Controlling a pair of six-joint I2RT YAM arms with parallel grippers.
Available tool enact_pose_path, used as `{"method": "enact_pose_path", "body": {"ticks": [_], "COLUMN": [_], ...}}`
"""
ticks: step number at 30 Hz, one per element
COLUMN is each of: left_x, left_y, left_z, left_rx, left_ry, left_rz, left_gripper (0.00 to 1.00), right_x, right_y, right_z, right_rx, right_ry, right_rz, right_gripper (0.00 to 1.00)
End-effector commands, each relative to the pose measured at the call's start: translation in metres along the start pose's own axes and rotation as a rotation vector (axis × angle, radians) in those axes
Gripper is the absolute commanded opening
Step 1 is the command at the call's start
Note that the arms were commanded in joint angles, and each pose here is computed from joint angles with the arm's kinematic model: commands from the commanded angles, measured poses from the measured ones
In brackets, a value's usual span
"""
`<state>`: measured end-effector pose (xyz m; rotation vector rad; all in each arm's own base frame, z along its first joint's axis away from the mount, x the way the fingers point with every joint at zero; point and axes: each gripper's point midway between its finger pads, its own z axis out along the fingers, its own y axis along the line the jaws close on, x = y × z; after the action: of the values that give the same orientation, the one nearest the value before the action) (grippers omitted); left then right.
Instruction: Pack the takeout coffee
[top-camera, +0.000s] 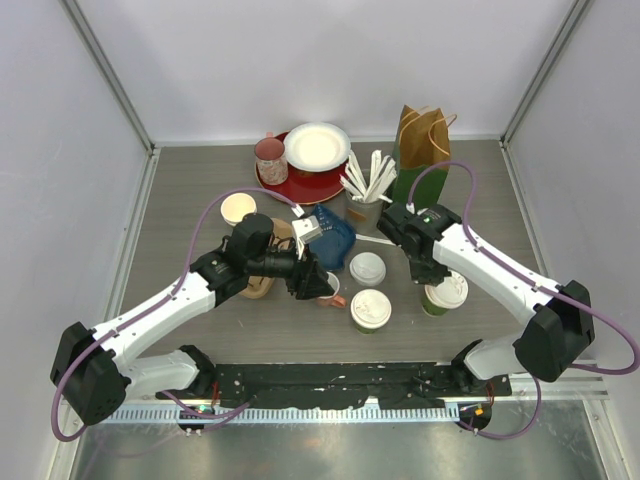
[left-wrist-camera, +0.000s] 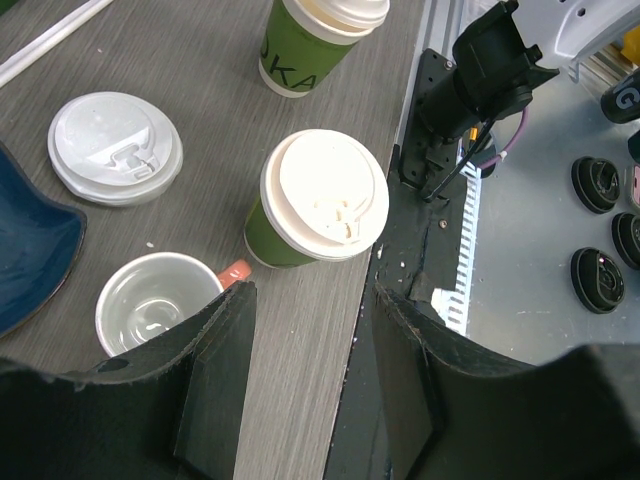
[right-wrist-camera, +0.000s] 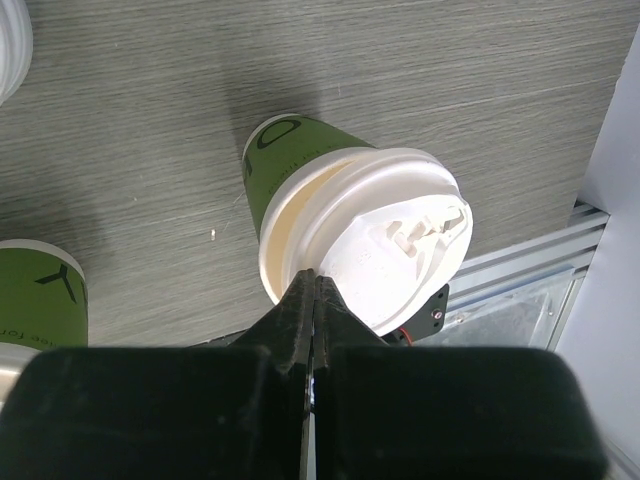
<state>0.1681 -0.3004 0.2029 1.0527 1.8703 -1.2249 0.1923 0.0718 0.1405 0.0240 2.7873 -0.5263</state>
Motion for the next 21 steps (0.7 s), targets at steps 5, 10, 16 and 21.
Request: {"method": "enact_pose_path", "body": {"ticks": [5,10,16,21], "left_x": [-0.014,-0.013,-0.013,-0.012], "left_y": [-0.007,-0.006,-0.006,-0.007], "left_z": [-0.004,-0.004,-0.004,-0.004], "left_rx": [0.025,0.021,0.023,0.023], "left_ry": [-0.035,-0.031,-0.032,-0.033], "left_rz": [0.044,0.046,0.047,0.047], "left_gripper": [0.53,0.53,0.54,0.54], "right_x": [0.011,0.009,0.014,0.012], "right_y": [-0.023,-0.015,-0.016,-0.013], "right_z": [-0.019,-0.021,-0.015,-0.012], "right_rx": [0.070,0.063,0.088,0.113], "right_ry": [0.050,0.047,0.068,0.070], "right_rz": [-0.067,-0.074,-0.090,-0.121], "right_gripper": [0.01,0.01,0.01,0.01]}}
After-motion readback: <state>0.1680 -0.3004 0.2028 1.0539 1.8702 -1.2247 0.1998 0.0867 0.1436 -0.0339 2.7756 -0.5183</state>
